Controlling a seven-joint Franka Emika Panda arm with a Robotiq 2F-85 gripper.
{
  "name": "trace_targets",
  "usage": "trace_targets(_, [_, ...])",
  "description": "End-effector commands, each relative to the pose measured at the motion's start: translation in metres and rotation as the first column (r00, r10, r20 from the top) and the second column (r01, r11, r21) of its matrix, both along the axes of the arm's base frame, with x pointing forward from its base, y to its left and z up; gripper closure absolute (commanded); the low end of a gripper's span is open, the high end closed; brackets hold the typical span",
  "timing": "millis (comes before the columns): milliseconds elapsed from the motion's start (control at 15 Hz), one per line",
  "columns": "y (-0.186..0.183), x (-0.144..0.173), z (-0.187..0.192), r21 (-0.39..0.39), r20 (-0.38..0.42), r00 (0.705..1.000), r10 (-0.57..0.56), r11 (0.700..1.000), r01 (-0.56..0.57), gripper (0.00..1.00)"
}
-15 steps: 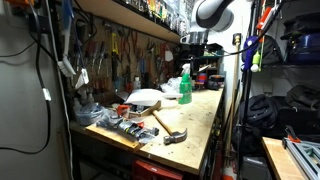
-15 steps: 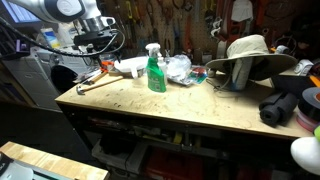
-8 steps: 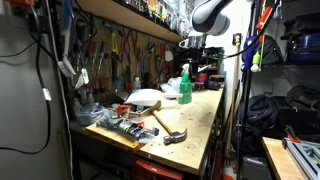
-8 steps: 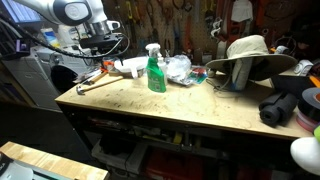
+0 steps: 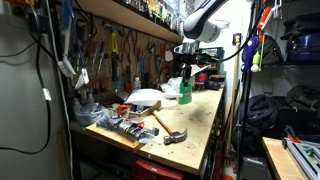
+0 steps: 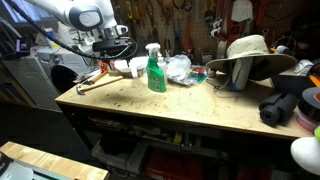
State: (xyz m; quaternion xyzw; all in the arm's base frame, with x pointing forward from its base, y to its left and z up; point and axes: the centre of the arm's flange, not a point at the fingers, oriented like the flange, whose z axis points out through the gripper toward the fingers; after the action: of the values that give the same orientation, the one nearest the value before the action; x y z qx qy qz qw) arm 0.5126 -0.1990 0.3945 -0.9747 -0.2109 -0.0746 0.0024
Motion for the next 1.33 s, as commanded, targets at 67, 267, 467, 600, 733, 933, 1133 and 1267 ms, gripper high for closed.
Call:
trace_targets(67, [-0.011,0.035,-0.017,-0.003,0.045,0.999,0.02,1.0,-0.02,0.0])
trace_targets(267, [-0.01,0.049,-0.026,-0.017,0.038,0.997,0.074,0.997,-0.074,0.0])
trace_targets(467, [-0.01,0.063,-0.035,-0.023,0.047,0.992,0.115,0.993,-0.114,0.0])
trace_targets(600, [-0.011,0.072,-0.041,-0.037,0.05,0.989,0.137,0.99,-0.135,0.0])
trace_targets(733, [-0.013,0.079,-0.046,-0.048,0.057,0.988,0.146,0.988,-0.144,0.0])
trace_targets(933, [-0.016,0.088,-0.053,-0.05,0.067,0.986,0.151,0.988,-0.147,0.0])
trace_targets(1133, [-0.016,0.095,-0.059,-0.043,0.064,0.986,0.155,0.987,-0.152,0.0])
trace_targets(1267, [-0.016,0.099,-0.062,-0.047,0.063,0.985,0.159,0.987,-0.157,0.1])
